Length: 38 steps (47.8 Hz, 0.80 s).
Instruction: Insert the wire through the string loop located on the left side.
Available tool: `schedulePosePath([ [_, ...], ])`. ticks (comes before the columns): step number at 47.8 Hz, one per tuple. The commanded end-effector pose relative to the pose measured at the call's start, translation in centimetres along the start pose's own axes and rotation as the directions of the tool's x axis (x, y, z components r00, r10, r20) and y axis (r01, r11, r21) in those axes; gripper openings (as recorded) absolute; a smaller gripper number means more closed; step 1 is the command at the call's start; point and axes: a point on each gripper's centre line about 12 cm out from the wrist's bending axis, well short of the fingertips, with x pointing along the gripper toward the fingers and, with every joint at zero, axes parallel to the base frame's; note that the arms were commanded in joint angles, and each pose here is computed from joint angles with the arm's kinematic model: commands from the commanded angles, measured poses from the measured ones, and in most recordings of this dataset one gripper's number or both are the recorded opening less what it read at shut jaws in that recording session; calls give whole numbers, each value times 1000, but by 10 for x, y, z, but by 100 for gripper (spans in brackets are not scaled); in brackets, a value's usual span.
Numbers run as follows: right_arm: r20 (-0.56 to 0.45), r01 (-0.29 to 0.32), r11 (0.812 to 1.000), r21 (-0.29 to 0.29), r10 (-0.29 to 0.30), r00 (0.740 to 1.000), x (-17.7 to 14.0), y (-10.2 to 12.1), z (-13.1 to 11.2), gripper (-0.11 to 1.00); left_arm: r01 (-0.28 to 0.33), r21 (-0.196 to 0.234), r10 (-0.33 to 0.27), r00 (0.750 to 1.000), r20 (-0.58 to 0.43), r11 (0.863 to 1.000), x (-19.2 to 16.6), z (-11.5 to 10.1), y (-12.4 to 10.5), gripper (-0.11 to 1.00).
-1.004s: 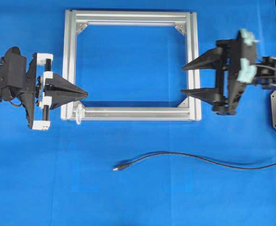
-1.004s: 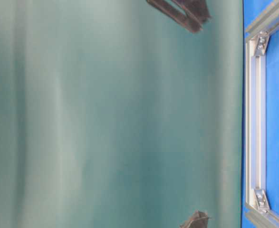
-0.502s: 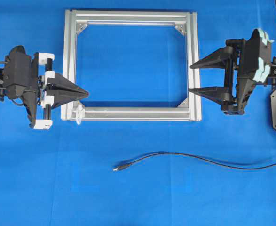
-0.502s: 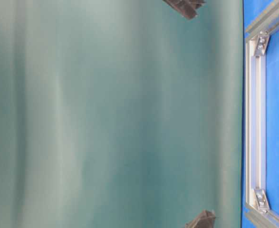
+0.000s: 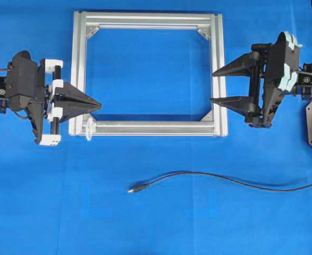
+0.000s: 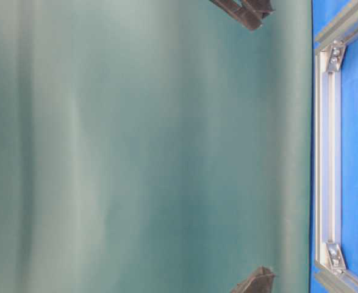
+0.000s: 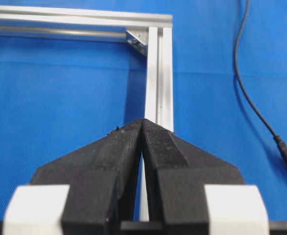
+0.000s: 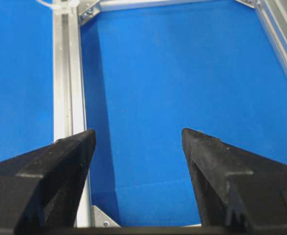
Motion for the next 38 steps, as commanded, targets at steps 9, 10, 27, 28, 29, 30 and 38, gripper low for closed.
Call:
schedulePosePath([
  [9, 37, -2, 1000, 5, 2, 999, 1, 1, 12, 65, 0, 3, 0, 999, 32, 1000, 2, 10, 0, 0],
  [10, 37, -2, 1000, 6, 2, 999, 1, 1, 12, 65, -1, 4, 0, 1000, 31, 1000, 2, 10, 0, 0],
  [27, 36, -2, 1000, 6, 1, 999, 1, 1, 12, 65, -1, 7, 0, 999, 32, 1000, 2, 10, 0, 0],
  [28, 36, -2, 1000, 6, 1, 999, 1, 1, 12, 65, -1, 7, 0, 999, 32, 1000, 2, 10, 0, 0],
  [29, 36, -2, 1000, 6, 1, 999, 1, 1, 12, 65, 0, 6, 0, 1000, 31, 1000, 2, 10, 0, 0],
  [30, 36, -2, 1000, 6, 1, 999, 1, 1, 12, 65, -1, 6, 1, 999, 32, 1000, 2, 10, 0, 0],
  [38, 36, -2, 1000, 6, 1, 999, 1, 1, 12, 65, -1, 7, 0, 999, 32, 1000, 2, 10, 0, 0],
])
